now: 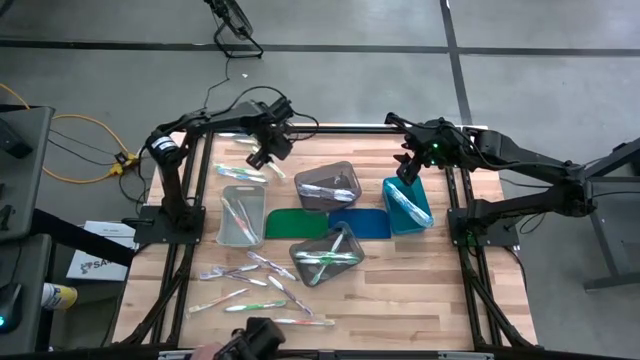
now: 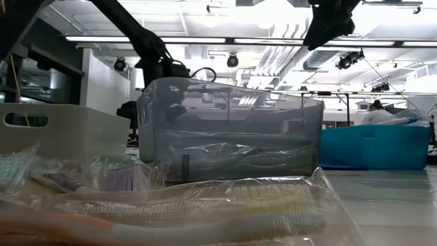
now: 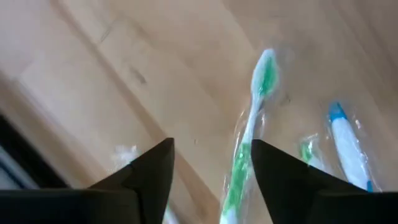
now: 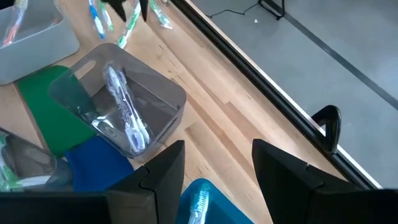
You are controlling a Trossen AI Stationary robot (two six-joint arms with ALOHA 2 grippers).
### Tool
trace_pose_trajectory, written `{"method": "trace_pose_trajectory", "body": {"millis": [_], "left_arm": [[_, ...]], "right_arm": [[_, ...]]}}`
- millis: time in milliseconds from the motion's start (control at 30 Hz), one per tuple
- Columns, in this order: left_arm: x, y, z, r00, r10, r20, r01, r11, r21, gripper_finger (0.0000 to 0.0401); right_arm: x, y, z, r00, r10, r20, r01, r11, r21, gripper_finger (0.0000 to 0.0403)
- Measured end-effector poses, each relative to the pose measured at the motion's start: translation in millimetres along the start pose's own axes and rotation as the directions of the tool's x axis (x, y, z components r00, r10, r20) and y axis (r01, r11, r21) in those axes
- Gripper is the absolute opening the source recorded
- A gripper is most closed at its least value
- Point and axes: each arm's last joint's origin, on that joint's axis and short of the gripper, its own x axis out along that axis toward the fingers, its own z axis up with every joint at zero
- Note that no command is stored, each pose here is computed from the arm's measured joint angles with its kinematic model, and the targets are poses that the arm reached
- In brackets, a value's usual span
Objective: Pick & Place Toothbrushes
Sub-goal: Put the green toothbrush into the bottom black bin
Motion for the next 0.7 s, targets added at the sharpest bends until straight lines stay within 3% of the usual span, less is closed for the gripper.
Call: {"method": "trace_pose_trajectory", "body": {"millis": [233, 500, 700], "left_arm": [[19.9, 0.3, 17.4, 1.000, -0.023, -0.002, 0.023, 0.995, 0.099, 0.0225], [37.3, -0.8, 14.4, 0.996, -0.085, -0.027, 0.087, 0.990, 0.114, 0.0225], [38.3, 0.2, 14.7, 0.997, -0.076, -0.025, 0.079, 0.990, 0.118, 0.0225]], "right_arm": [[0.0, 0.0, 0.0, 1.000, -0.001, 0.000, 0.001, 1.000, 0.003, 0.0181], [0.0, 0.0, -0.1, 1.000, -0.001, -0.001, 0.001, 1.000, 0.001, 0.0181], [0.0, 0.0, -0.1, 1.000, -0.001, -0.001, 0.001, 1.000, -0.003, 0.0181]]}}
